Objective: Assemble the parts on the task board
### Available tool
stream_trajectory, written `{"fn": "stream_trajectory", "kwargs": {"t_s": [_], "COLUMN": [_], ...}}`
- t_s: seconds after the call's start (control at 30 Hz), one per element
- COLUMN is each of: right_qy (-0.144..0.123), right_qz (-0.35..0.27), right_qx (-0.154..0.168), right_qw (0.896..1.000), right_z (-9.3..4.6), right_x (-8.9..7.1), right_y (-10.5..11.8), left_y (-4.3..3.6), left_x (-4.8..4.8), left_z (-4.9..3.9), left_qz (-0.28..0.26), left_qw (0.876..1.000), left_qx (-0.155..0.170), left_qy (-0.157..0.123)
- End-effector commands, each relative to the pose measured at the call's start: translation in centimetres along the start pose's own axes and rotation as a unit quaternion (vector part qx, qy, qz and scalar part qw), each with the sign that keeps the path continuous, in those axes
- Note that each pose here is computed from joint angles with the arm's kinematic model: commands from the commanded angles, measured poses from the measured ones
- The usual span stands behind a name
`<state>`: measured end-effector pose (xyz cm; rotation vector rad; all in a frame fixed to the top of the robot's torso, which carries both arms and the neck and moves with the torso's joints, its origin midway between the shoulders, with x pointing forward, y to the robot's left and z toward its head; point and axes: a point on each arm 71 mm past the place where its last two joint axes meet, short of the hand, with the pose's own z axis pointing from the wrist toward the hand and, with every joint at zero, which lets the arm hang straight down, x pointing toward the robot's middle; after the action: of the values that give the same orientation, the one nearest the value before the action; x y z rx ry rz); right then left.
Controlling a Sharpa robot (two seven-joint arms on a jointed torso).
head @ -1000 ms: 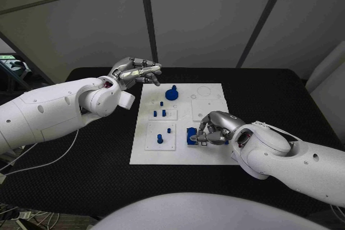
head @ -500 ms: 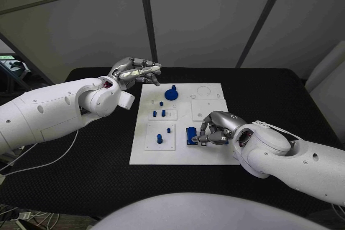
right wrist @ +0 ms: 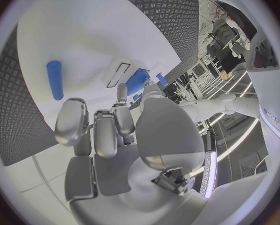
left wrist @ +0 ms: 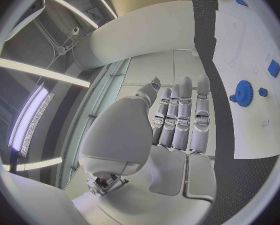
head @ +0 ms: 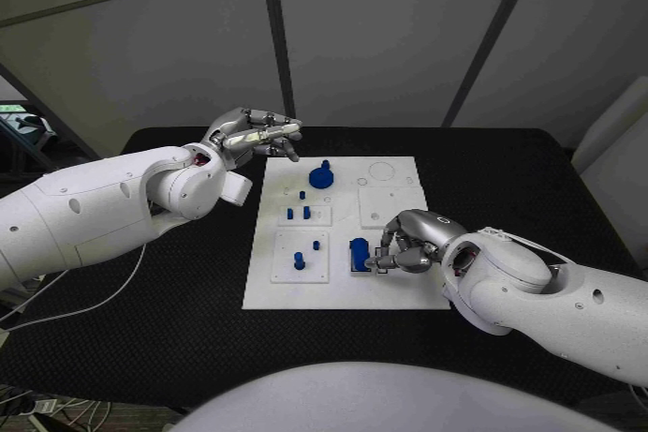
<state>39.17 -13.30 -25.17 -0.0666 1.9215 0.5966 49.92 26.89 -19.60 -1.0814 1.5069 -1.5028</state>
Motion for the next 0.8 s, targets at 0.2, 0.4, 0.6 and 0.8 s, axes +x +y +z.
{"fn": "stream_trajectory", "kwargs": {"t_s": [0.2,0.4,0.6,0.8], "right_qy": [0.014,0.005,-0.007,-0.019], "right_qz": [0.001,0.007,0.012,0.013], "right_qx": [-0.024,-0.034,-0.028,-0.009], "right_qw": [1.000,0.999,1.000,1.000], "right_z": [0.0,-0.3,-0.8,-1.7], "right_x": [0.1,-0.1,-0.4,-1.1], "right_y": [0.5,0.7,0.0,-2.1], "left_y": [-0.12,-0.13,-0.15,-0.19], "left_x": [0.04,0.03,0.00,-0.24], "left_z": [0.01,-0.01,-0.06,-0.21], "left_qz": [0.001,0.001,0.001,0.002], "left_qw": [1.000,1.000,1.000,1.000], "left_qx": [0.003,0.003,0.003,0.003], "left_qy": [0.004,0.004,0.004,0.001]}}
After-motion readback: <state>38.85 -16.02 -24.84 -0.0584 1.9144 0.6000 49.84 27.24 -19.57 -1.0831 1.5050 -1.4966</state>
